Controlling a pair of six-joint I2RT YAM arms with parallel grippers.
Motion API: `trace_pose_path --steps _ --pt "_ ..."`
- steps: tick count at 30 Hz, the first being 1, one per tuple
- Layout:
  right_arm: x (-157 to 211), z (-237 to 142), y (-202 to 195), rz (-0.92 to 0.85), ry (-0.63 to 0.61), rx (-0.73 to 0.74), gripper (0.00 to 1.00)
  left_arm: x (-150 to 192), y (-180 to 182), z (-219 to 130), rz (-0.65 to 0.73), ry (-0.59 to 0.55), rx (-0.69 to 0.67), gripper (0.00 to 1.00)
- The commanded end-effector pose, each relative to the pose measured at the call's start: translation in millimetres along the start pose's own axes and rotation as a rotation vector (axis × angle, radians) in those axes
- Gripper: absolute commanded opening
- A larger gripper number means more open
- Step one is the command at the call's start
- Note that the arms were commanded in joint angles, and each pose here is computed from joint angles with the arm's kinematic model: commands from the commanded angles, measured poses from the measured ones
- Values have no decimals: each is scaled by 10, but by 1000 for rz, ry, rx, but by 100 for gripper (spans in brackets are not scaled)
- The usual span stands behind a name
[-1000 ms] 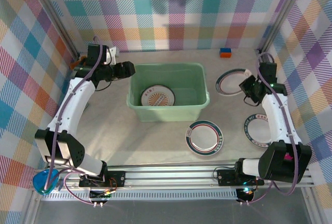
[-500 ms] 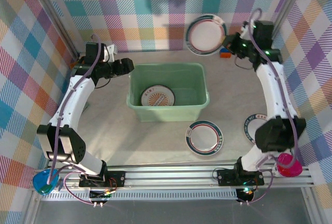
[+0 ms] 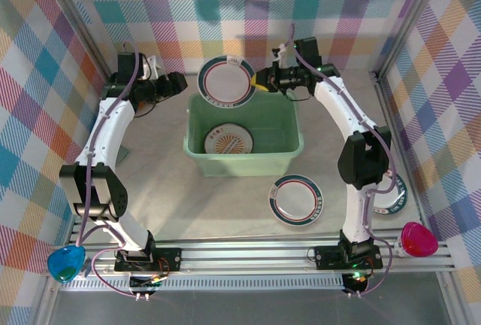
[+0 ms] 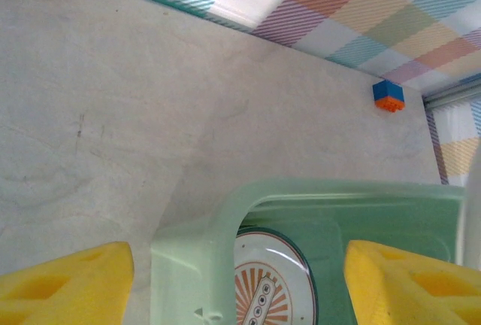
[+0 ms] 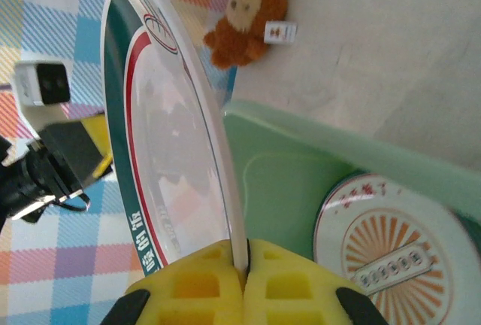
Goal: Place the plates into the plastic bin on the countertop
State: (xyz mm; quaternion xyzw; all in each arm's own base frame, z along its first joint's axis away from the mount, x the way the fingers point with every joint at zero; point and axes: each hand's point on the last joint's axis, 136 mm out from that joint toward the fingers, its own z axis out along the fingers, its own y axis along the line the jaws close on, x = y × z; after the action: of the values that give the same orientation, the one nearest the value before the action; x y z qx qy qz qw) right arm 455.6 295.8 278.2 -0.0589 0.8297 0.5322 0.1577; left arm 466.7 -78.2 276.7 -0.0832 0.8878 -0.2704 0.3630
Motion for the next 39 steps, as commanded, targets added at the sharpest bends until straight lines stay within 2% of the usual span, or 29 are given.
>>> trace_pose_path --steps 1,6,12,17,26,33,39 --pt "237 78 182 3 67 -69 0 -63 -8 -23 -8 3 16 74" --pt "567 161 -105 45 87 0 0 -114 3 -72 30 4 -8 74" --pt "892 223 -433 71 128 79 0 -74 26 -50 13 8 -1 74" --pt "961 242 -635 55 129 179 0 -37 50 -26 1 18 -4 74" --pt "1160 281 -776 44 147 267 0 25 86 20 -8 39 -6 74" --pt "1137 311 -942 54 101 377 0 90 126 51 -11 55 -14 73" --pt "1167 449 -1006 62 123 424 0 125 147 66 -9 65 -17 73"
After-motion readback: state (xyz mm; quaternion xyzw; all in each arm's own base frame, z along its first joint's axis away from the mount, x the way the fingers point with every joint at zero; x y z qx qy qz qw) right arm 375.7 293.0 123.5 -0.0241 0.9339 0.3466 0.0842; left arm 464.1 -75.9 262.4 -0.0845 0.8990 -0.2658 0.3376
